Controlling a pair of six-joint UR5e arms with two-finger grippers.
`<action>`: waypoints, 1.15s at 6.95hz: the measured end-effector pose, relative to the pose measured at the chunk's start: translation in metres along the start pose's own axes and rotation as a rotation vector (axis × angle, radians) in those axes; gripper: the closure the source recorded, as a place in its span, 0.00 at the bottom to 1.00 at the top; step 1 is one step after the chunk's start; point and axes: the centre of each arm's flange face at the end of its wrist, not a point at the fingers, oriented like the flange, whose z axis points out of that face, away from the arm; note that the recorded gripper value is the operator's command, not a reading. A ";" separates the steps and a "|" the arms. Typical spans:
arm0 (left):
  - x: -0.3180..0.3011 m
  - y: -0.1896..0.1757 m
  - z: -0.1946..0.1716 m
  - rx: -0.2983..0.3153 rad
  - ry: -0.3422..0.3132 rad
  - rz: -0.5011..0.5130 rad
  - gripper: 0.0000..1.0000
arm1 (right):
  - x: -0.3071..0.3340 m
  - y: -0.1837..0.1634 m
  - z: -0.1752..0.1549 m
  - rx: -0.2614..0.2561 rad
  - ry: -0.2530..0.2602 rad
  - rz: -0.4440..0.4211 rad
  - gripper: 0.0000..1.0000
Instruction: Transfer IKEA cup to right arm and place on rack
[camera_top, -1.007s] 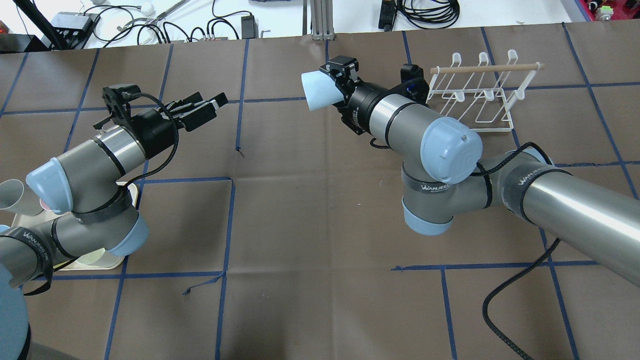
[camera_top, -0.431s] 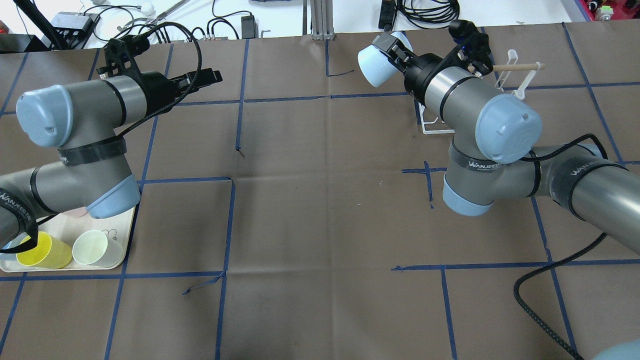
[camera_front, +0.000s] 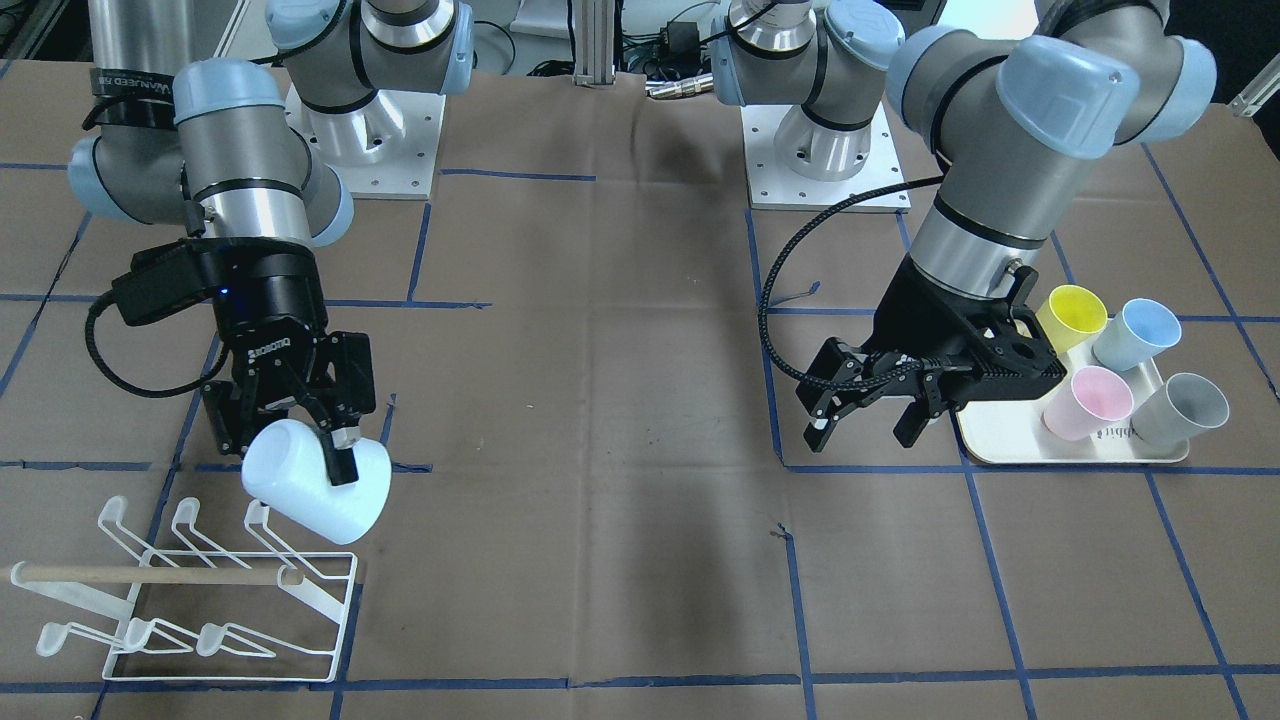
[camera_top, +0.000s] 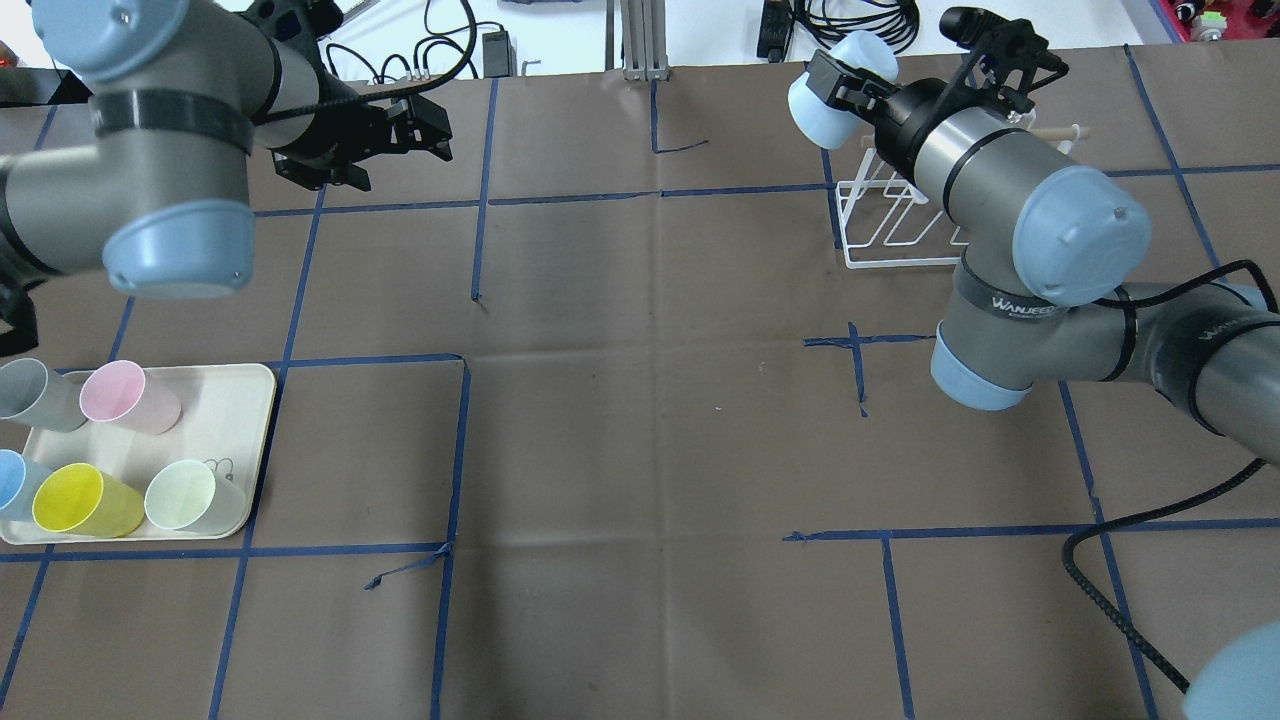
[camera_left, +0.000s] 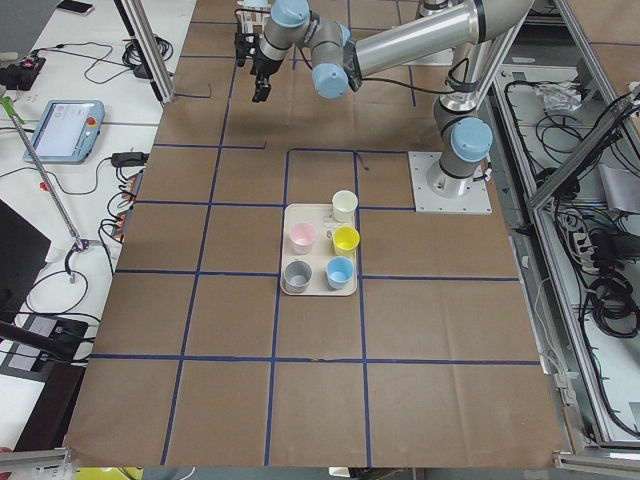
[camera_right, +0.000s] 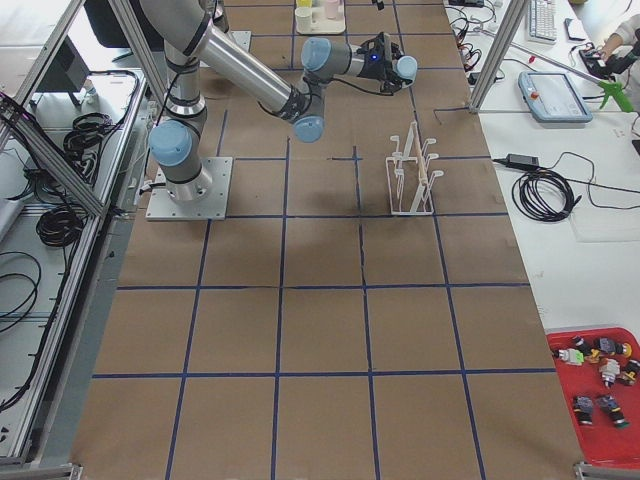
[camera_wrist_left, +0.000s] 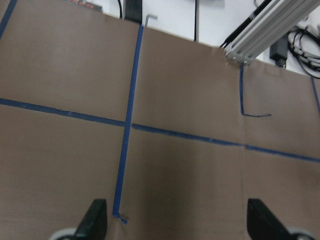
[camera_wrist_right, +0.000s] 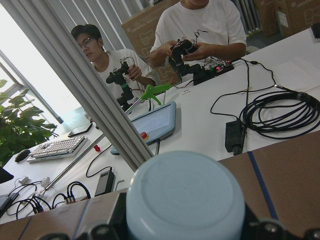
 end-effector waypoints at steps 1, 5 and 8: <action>0.012 0.004 -0.025 -0.099 -0.063 0.002 0.00 | 0.017 -0.010 -0.002 0.015 0.031 -0.062 0.66; 0.010 0.049 -0.085 -0.256 -0.161 0.077 0.00 | 0.047 -0.032 0.016 0.044 0.105 -0.238 0.62; 0.006 0.057 -0.090 -0.268 -0.162 0.110 0.00 | 0.069 -0.037 0.062 0.030 0.117 -0.336 0.62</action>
